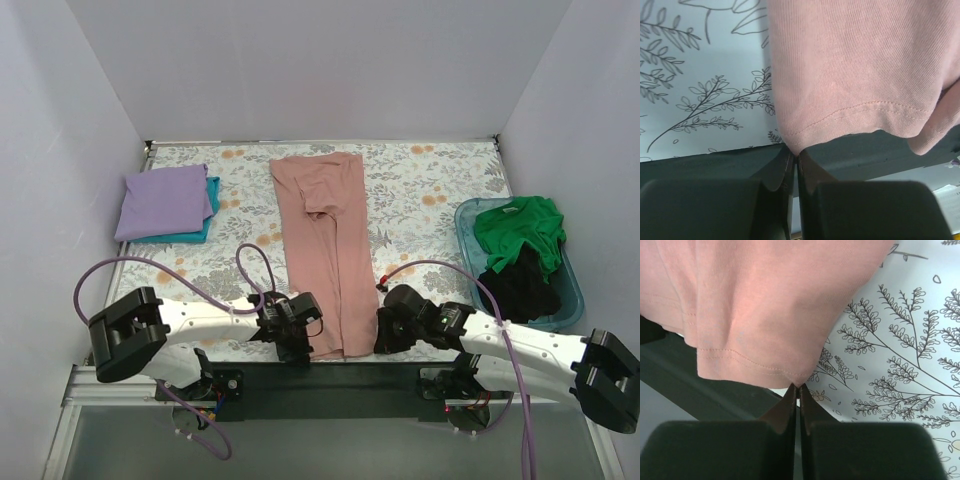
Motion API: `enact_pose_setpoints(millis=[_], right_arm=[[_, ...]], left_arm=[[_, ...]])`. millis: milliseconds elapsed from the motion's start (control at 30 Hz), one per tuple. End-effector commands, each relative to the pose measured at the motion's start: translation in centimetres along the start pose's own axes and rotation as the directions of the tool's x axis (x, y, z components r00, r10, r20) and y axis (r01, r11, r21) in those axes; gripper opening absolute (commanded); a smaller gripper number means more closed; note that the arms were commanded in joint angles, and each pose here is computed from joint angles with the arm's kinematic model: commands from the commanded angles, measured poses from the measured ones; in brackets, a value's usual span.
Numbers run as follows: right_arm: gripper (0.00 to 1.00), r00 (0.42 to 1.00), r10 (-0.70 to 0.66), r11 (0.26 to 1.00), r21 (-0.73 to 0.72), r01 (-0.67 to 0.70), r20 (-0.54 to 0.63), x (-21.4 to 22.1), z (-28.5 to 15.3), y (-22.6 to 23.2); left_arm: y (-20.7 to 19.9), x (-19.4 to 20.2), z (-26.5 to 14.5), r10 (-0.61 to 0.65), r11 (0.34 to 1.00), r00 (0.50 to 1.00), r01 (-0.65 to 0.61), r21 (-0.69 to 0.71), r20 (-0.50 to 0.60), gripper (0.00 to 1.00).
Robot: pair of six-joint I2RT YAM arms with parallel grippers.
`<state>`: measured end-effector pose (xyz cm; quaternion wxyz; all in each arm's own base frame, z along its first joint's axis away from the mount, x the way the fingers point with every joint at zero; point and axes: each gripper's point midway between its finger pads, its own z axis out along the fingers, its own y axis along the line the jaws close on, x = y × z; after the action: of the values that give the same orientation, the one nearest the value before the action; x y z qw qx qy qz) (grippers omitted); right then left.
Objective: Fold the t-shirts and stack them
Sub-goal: Fold the tshirt
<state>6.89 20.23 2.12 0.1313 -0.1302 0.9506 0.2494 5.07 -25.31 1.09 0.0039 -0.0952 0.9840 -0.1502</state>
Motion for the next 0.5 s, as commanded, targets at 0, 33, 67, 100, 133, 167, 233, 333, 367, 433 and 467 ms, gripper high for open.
enact_pose_setpoints(millis=[0,33,67,100,133,167,233,333,367,433,467], right_arm=[[0.01,0.998,-0.022,1.000,-0.014,0.023,0.067,-1.6,-0.2,0.5],[0.01,0.997,-0.024,0.999,-0.030,0.027,0.073,-1.7,-0.4,0.8],[0.01,0.998,-0.032,0.998,-0.055,0.035,0.063,-1.5,-0.7,1.3],[0.01,0.998,-0.032,0.998,-0.056,0.035,0.049,-1.3,-0.9,1.3],[0.01,0.998,-0.033,0.997,-0.062,0.036,0.043,-1.1,-1.3,1.4],[0.01,0.999,-0.030,0.998,-0.059,0.031,0.030,-0.9,-1.6,1.4],[0.01,1.000,-0.022,1.000,-0.012,0.022,-0.017,0.1,-2.7,0.5],[0.01,0.998,-0.013,0.999,0.033,0.015,-0.063,1.3,-3.7,-0.4],[0.01,0.998,-0.007,0.999,0.042,0.009,-0.067,1.3,-4.1,-0.5],[0.01,0.995,0.002,0.996,0.092,0.007,-0.095,2.0,-4.7,-1.4],[0.01,0.996,0.007,0.994,0.109,0.003,-0.088,1.8,-4.8,-1.6]], left_arm=[[0.5,-1.0,-0.2,-0.099,0.995,0.993,0.100,-0.016,0.071,0.00],[0.5,-1.1,-0.4,-0.103,0.994,0.992,0.105,-0.011,0.072,0.00],[0.4,-1.0,-0.8,-0.106,0.994,0.992,0.106,0.003,0.072,0.00],[0.4,-1.5,-1.0,-0.106,0.994,0.989,0.106,0.008,0.099,0.00],[0.5,-1.6,-1.0,-0.109,0.994,0.988,0.109,0.010,0.108,0.00],[0.3,-1.7,-1.4,-0.113,0.994,0.987,0.110,0.027,0.113,0.00],[0.6,-1.6,-1.6,-0.114,0.993,0.987,0.112,0.024,0.114,0.00],[1.1,-1.6,-1.9,-0.119,0.993,0.986,0.118,0.015,0.116,0.00],[1.0,-1.6,-2.1,-0.119,0.993,0.986,0.118,0.016,0.116,0.00],[1.4,-1.6,-2.4,-0.120,0.993,0.985,0.120,0.005,0.122,0.00],[1.5,-1.6,-2.5,-0.126,0.992,0.984,0.126,0.003,0.126,0.00]])
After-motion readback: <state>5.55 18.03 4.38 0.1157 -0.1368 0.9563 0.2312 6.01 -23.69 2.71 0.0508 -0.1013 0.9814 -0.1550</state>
